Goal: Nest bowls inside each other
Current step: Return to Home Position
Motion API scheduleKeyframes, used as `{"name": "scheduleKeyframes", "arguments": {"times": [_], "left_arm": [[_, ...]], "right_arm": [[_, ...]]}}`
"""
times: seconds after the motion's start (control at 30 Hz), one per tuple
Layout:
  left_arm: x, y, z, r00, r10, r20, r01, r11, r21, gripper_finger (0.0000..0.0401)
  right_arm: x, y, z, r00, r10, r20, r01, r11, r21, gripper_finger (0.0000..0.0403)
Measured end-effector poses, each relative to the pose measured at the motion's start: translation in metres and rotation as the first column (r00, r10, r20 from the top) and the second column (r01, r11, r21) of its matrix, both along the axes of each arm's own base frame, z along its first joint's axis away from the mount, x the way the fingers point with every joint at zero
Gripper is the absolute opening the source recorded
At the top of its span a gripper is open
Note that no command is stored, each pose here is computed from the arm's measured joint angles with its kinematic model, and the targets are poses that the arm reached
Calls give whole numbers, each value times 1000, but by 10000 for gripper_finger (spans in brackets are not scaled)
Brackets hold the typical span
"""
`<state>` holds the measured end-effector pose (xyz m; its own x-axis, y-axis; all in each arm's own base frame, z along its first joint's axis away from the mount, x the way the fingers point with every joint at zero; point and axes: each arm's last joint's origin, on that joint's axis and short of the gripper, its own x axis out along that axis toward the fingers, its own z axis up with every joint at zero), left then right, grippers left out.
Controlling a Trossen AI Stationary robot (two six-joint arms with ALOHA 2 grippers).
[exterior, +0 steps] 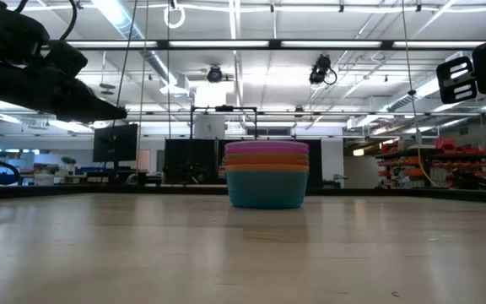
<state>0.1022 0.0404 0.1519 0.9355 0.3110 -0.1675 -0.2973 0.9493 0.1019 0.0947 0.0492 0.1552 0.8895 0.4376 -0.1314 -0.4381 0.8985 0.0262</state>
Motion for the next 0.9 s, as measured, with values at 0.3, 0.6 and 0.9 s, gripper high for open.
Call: {"name": "scheduleKeyframes", "arguments": {"times": [0.3, 0.6, 0.9], "left_arm": [[0, 0, 0, 1000, 0, 1, 0, 1000, 0, 36], [0, 0, 0, 1000, 1, 1, -1, 1000, 1, 25], [0, 0, 0, 1000, 1, 2, -1, 1000, 1, 35]], "right_arm": [[0, 0, 0, 1000, 0, 0, 0, 1000, 0, 88], [0, 0, 0, 1000, 0, 0, 0, 1000, 0, 88], [0, 0, 0, 1000, 0, 0, 0, 1000, 0, 88]]}}
